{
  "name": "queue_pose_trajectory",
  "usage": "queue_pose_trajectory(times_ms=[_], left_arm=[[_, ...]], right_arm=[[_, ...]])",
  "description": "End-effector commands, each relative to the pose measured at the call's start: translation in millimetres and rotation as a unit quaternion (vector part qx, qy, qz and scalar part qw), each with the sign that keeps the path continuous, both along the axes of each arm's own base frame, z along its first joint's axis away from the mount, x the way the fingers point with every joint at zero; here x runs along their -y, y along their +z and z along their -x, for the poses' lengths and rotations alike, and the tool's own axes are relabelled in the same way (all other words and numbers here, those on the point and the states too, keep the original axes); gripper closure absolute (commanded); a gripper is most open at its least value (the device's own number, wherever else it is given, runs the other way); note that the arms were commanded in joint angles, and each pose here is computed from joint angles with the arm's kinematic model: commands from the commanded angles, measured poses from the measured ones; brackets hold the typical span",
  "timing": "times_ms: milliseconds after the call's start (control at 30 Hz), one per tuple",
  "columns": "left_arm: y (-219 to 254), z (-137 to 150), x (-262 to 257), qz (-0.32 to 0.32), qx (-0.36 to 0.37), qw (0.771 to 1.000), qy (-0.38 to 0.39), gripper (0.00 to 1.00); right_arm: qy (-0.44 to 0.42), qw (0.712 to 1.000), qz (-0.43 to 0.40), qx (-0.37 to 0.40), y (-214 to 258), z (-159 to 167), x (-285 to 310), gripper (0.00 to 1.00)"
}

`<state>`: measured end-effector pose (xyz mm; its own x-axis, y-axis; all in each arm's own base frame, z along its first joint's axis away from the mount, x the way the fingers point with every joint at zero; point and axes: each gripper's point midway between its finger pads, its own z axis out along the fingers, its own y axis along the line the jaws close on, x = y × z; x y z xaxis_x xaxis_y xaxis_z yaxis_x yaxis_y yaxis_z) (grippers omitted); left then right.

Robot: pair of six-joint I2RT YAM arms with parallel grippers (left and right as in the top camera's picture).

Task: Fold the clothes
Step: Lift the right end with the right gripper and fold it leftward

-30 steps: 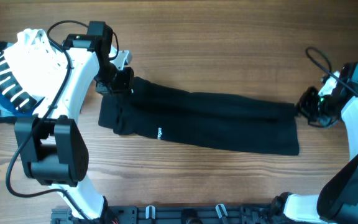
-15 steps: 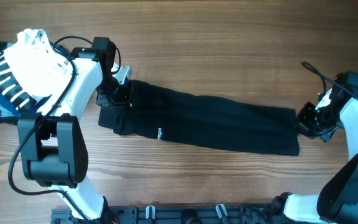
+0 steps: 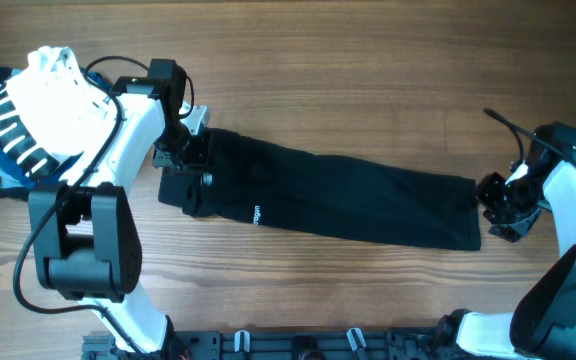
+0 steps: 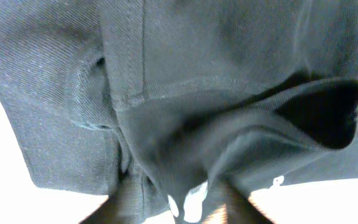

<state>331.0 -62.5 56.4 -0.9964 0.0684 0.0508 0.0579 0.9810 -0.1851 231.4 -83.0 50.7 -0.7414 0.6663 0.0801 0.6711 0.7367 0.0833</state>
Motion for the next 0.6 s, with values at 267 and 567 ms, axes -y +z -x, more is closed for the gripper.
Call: queue_pose_trajectory(times_ms=[267,567], left_arm=[[14.5,3.0,2.5,0.013,0.008,1.000,0.003,0.00],[17.1,-9.1,8.1,0.029,0.035,0.999,0.002,0.00]], right_arm=[[-0.038,0.995,-0.043,0.078,-1.6,-19.4,14.4,0.18],[-0.025,0.992,-0.091,0.080,-44.9,4.5,-14.5,0.12]])
